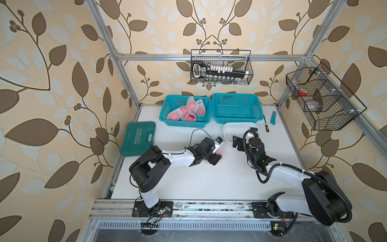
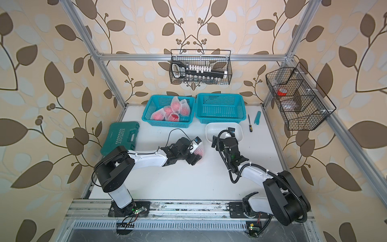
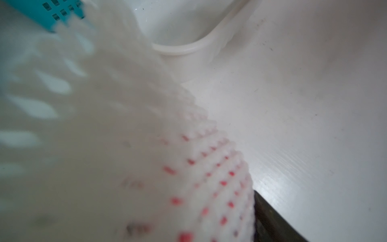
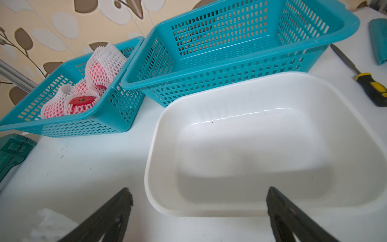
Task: Remove foam nets from apples
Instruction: Place the apple at the center of the board, then remove the foam net from the apple, then place the foam net into the storage box, then pick up the apple from the center of the board, then place the apple in the basket, then adjust the basket at the center of the board.
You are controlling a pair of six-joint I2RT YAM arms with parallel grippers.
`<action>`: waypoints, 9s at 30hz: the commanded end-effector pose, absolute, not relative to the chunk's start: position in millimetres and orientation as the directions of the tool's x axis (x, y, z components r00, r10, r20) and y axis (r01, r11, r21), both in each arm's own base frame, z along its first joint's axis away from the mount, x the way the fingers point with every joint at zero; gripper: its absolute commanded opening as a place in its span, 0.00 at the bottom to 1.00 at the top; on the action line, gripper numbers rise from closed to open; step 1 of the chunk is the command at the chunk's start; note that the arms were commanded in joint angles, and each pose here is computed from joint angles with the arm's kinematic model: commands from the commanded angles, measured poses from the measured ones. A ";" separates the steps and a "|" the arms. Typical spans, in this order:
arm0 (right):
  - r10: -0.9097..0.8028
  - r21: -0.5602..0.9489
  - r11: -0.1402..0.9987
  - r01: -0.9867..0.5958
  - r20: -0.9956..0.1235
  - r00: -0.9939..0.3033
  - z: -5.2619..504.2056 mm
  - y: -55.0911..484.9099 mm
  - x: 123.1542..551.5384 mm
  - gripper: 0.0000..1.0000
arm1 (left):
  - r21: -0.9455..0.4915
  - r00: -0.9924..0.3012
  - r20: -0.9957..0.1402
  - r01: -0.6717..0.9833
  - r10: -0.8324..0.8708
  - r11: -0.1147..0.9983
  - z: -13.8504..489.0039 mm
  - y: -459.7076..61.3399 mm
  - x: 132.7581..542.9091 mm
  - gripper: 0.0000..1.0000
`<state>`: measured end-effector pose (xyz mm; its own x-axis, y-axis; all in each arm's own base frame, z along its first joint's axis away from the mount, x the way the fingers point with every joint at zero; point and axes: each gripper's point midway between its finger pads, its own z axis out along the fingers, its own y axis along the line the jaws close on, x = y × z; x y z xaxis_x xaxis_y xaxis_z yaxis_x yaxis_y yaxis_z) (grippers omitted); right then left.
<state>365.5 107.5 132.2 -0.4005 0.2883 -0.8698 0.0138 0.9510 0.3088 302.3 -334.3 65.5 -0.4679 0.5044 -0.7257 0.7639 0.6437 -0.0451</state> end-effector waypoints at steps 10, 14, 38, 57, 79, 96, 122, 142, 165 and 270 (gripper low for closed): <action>0.259 0.410 0.812 -0.415 -0.891 -0.373 191.9 161.5 311.9 1.00 | -0.033 -0.343 -0.834 0.813 0.432 0.581 147.2 -324.9 275.8 0.99; 0.230 0.428 0.780 -0.458 -0.875 -0.426 191.0 176.9 306.6 0.99 | -0.044 -0.321 -0.862 0.819 0.392 0.573 162.8 -313.0 261.0 0.99; -0.143 0.005 0.985 -0.172 -0.530 -0.836 113.8 237.5 376.6 1.00 | -0.015 -0.333 -0.882 0.726 0.333 0.688 129.5 -261.1 247.1 0.99; -0.126 0.278 0.895 -0.349 -0.592 -0.796 141.6 286.2 358.2 0.00 | 0.022 -0.320 -0.882 0.707 0.347 0.707 128.8 -258.2 254.5 0.98; 0.417 0.577 0.756 -0.308 -0.788 -0.453 258.8 187.1 388.9 0.00 | 0.020 -0.276 -0.933 0.605 0.233 0.796 154.8 -257.8 284.2 0.99; 0.796 0.840 0.533 0.101 -0.457 -0.398 141.0 61.5 472.8 0.00 | -0.019 -0.216 -0.955 0.729 0.203 0.684 188.3 -281.5 272.2 0.86; 0.503 0.337 0.863 0.376 -0.515 -0.694 111.4 28.0 409.8 0.84 | -0.055 -0.315 -0.922 0.684 0.226 0.727 177.5 -284.5 285.7 0.80; 0.138 0.423 0.868 -0.262 -0.710 -0.690 193.7 166.7 368.2 0.99 | -0.211 -0.485 -0.861 0.617 0.155 0.758 173.8 -254.3 250.9 0.79; -0.314 0.194 0.857 -0.477 -0.539 -0.782 70.5 249.7 273.9 1.00 | -0.463 -0.792 -0.591 0.489 0.153 0.739 124.8 -229.6 179.1 0.96; 0.371 0.354 0.928 0.115 -0.862 -0.346 265.4 -13.2 613.5 0.94 | -0.237 -0.381 -0.922 0.414 -0.069 0.879 250.3 -213.3 431.1 0.98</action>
<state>630.0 -27.0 207.5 -0.4072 0.4022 -0.8200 0.1883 0.9155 0.3555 434.6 -230.2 224.6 -0.4154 -0.0391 -0.9088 0.4473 0.8612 -0.2415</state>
